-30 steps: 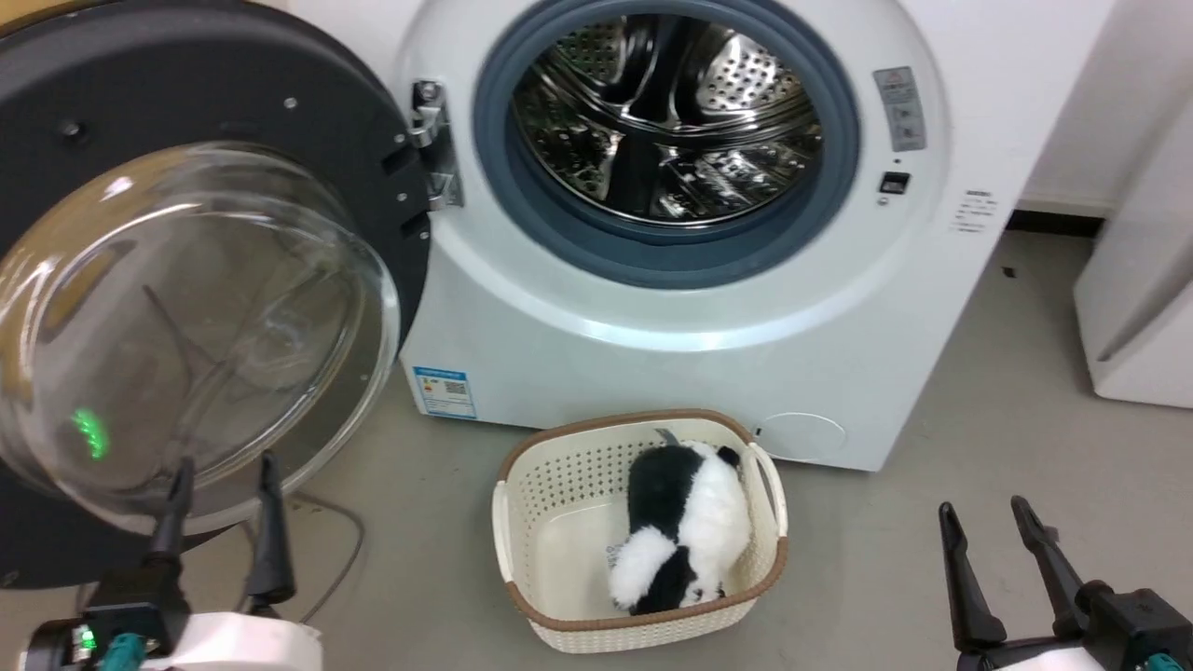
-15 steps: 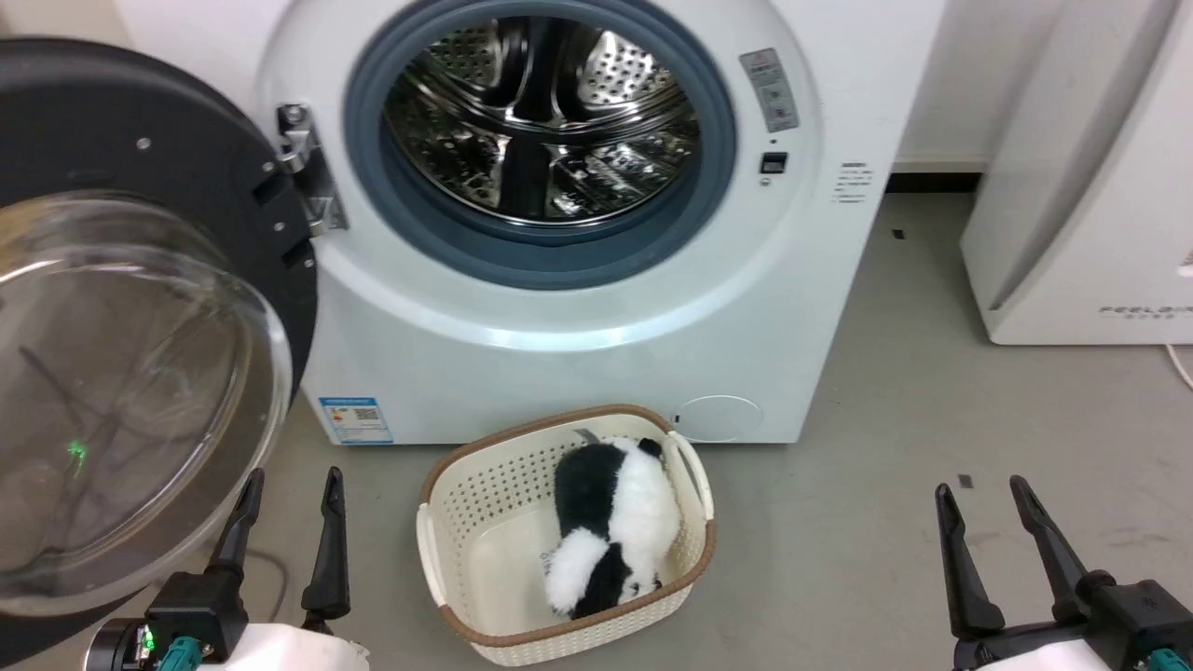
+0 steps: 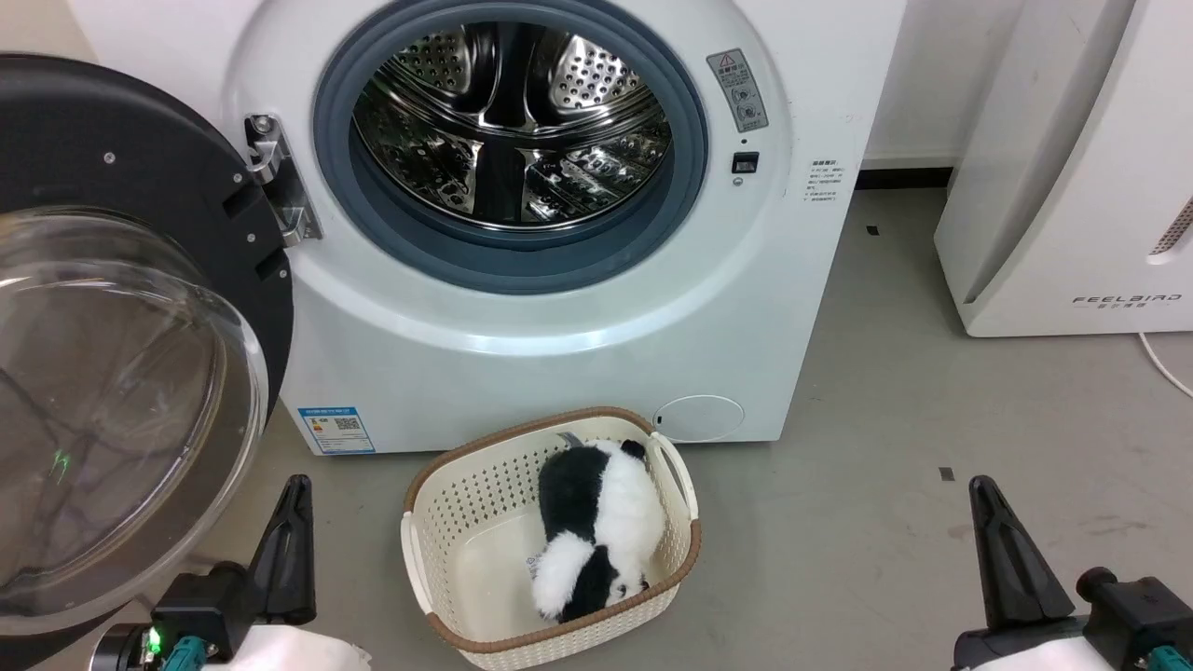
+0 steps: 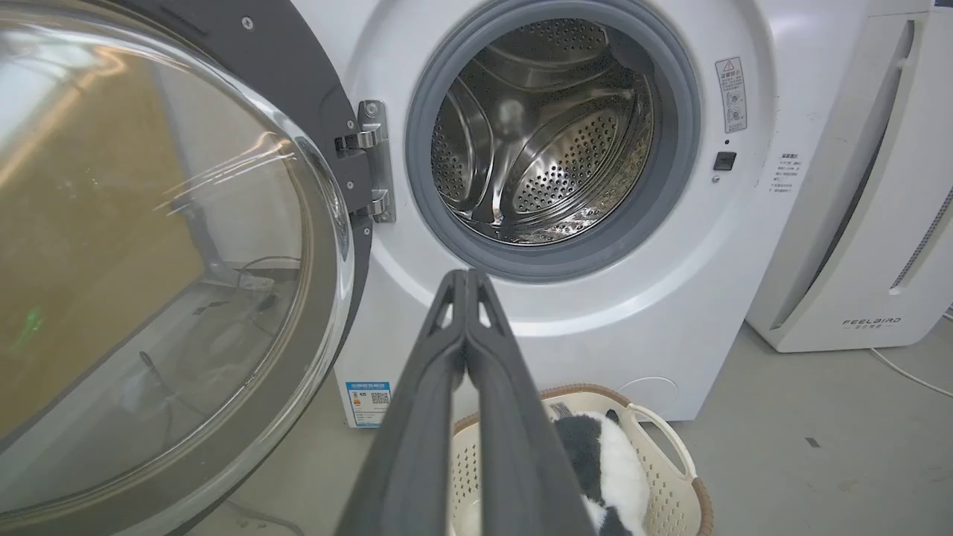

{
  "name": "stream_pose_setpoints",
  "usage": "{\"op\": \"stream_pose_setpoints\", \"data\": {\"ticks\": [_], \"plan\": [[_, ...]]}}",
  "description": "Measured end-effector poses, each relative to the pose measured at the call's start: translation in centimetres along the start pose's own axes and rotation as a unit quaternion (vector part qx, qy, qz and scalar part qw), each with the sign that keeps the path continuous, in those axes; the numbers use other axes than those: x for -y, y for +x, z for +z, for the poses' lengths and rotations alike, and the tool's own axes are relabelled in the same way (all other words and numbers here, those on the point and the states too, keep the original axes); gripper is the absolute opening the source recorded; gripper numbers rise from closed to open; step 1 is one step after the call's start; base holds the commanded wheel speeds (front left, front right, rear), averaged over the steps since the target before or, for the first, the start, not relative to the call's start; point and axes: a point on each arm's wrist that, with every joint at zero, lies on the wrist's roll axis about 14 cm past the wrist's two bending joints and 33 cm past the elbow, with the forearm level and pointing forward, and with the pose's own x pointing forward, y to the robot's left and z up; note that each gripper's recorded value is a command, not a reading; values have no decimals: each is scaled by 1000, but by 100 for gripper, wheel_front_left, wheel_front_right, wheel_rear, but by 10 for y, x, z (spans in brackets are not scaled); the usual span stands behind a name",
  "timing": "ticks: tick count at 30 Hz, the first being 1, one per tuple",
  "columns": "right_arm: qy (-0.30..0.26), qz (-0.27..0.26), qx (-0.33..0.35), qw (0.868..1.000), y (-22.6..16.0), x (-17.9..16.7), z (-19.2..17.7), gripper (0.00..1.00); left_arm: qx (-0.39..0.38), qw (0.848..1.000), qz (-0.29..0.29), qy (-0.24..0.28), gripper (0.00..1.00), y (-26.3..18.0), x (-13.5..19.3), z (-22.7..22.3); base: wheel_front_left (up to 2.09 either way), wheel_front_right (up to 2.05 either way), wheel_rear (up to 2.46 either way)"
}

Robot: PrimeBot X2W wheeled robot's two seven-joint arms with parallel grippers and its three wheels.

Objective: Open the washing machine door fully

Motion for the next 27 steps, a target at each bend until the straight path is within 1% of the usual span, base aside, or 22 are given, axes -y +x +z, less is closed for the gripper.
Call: {"op": "stream_pose_setpoints", "data": {"ticks": [27], "plan": [[-5,10,-27,1000,2,-6,-7,0,-20,1000,-2,7,0,1,5,-2,0,0,0]]}}
